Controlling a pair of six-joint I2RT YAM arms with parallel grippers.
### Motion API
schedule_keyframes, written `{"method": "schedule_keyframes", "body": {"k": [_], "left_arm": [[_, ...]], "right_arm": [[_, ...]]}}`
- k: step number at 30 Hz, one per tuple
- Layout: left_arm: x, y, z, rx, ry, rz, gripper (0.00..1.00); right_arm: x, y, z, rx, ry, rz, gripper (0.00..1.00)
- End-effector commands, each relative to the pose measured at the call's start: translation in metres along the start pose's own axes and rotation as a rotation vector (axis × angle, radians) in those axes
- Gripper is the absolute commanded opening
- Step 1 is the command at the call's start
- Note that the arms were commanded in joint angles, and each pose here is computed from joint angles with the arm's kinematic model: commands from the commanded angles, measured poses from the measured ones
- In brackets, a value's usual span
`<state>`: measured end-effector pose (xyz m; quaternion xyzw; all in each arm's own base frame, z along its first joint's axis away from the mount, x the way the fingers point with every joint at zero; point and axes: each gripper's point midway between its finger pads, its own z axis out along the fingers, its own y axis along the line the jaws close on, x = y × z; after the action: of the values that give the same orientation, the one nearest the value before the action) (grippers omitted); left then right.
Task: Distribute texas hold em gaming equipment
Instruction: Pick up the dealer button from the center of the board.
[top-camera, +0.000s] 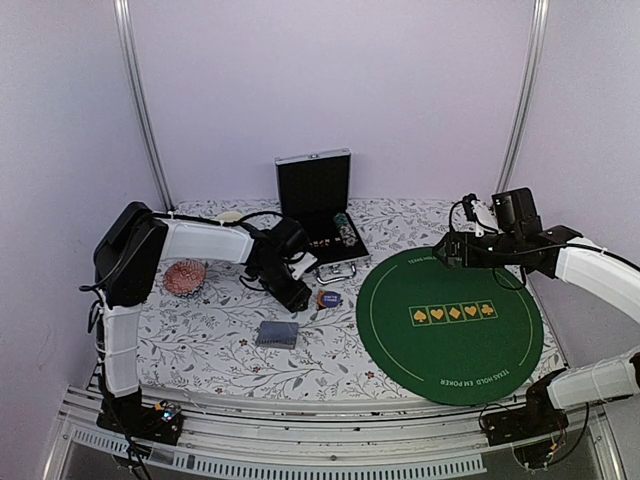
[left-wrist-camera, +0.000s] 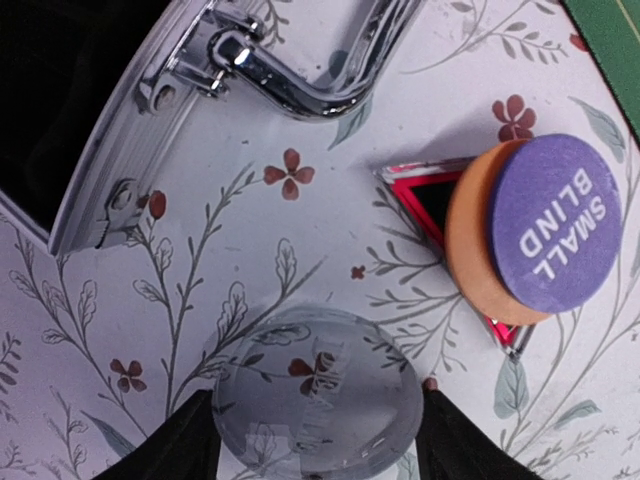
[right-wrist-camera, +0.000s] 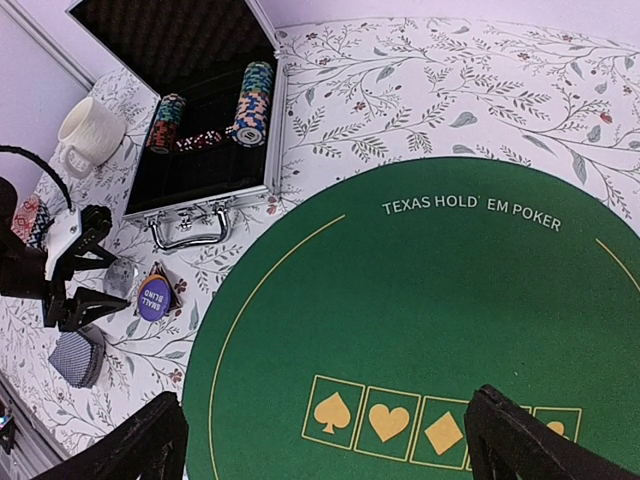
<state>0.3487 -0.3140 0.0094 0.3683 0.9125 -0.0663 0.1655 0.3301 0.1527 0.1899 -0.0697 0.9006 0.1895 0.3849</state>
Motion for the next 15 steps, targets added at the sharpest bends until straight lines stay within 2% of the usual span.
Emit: {"method": "schedule_keyframes", "body": {"k": [1,5,9,13,15], "left_arm": [[0.025,-0.014,0.018,0.068,0.089,0.004,0.61],[0.031,-0.016,0.016,0.079,0.111,-0.001,0.49],[0.024,-0.016,0.001,0.081,0.081,-0.007,0.31],[0.008,-0.012,-0.026,0.058,0.006,-0.001,0.24],[0.001,-0.013,-0.038,0.067,-0.028,0.013,0.22]], "right_arm": [[-0.009,0.002,0.000,0.019,-0.016,-0.023,0.99],[-0.009,0.002,-0.002,0.024,-0.019,-0.027,0.99],[-0.013,0.007,-0.005,0.004,-0.035,-0.018,0.99],[-0.024,0.029,-0.012,-0.110,-0.060,-0.004,0.99],[-0.035,0.053,-0.022,-0.238,-0.096,0.006,0.99]]}}
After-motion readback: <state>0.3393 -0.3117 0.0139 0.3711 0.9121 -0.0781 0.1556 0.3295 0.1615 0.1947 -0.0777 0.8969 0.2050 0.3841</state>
